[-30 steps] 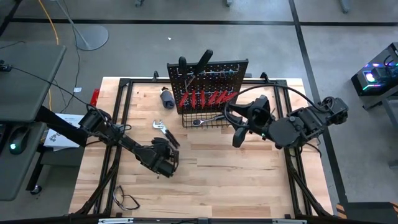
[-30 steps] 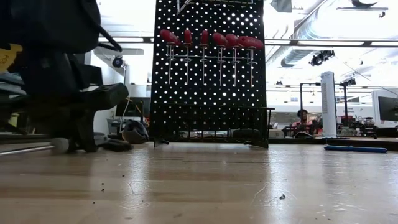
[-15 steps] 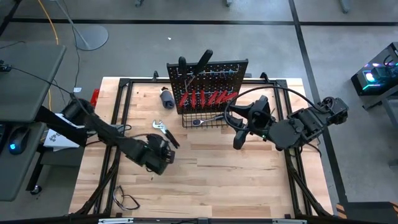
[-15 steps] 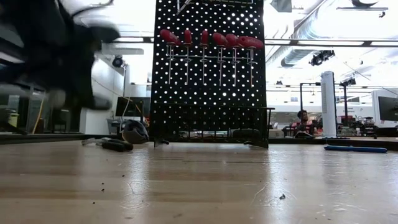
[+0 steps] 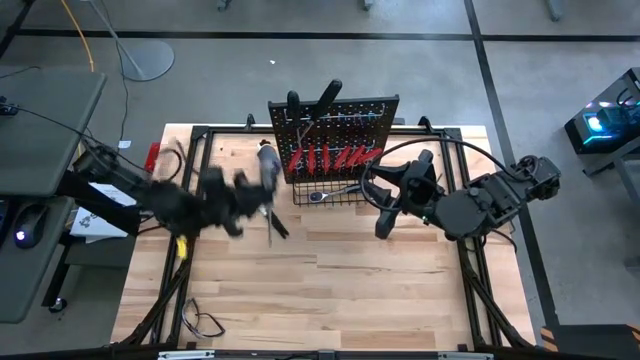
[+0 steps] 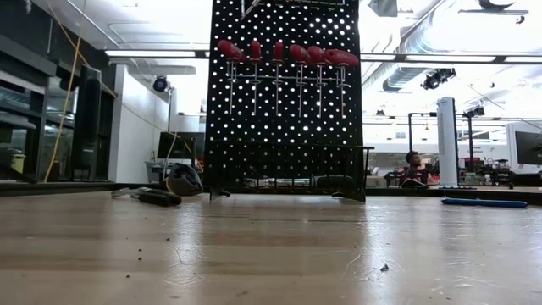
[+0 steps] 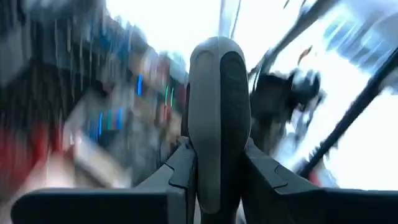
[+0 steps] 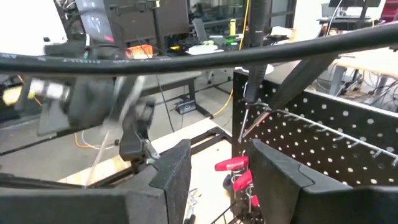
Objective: Hang tools onto peg board
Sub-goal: Hang the gray screwdriver on the peg board
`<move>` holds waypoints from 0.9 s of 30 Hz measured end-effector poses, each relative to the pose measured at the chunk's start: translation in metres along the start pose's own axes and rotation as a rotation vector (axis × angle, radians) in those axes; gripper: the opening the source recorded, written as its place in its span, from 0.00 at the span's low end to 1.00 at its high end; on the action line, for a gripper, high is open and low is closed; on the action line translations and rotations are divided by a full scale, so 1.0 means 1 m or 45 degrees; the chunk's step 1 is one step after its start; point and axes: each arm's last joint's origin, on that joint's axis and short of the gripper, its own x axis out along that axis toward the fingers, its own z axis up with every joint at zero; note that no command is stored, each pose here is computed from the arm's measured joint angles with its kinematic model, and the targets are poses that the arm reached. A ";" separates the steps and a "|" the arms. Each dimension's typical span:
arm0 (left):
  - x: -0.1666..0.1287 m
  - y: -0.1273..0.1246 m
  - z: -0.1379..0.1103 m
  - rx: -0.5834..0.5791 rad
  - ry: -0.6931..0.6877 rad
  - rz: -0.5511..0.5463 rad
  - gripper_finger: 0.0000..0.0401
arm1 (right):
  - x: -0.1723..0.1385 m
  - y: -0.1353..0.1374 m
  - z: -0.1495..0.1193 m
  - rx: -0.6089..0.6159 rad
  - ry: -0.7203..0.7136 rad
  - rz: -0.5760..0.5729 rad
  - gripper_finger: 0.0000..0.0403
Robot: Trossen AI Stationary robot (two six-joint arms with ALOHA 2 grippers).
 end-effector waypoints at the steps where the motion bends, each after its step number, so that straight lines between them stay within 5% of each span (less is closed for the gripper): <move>1: 0.005 0.000 0.011 0.054 -0.096 -0.015 0.17 | 0.000 0.000 0.000 0.003 -0.002 0.001 0.38; 5: 0.031 0.002 0.048 0.264 -0.282 -0.052 0.17 | 0.000 0.001 0.002 0.038 -0.003 0.038 0.38; 12: 0.094 -0.005 0.079 0.488 -0.357 -0.170 0.17 | 0.002 0.002 0.004 0.067 -0.001 0.082 0.38; 20: 0.165 -0.021 0.076 0.930 -0.423 0.062 0.17 | 0.001 0.002 0.004 0.072 -0.005 0.087 0.38; 27: 0.202 0.002 0.055 1.081 -0.373 0.363 0.17 | -0.006 0.006 0.003 0.068 -0.014 0.087 0.38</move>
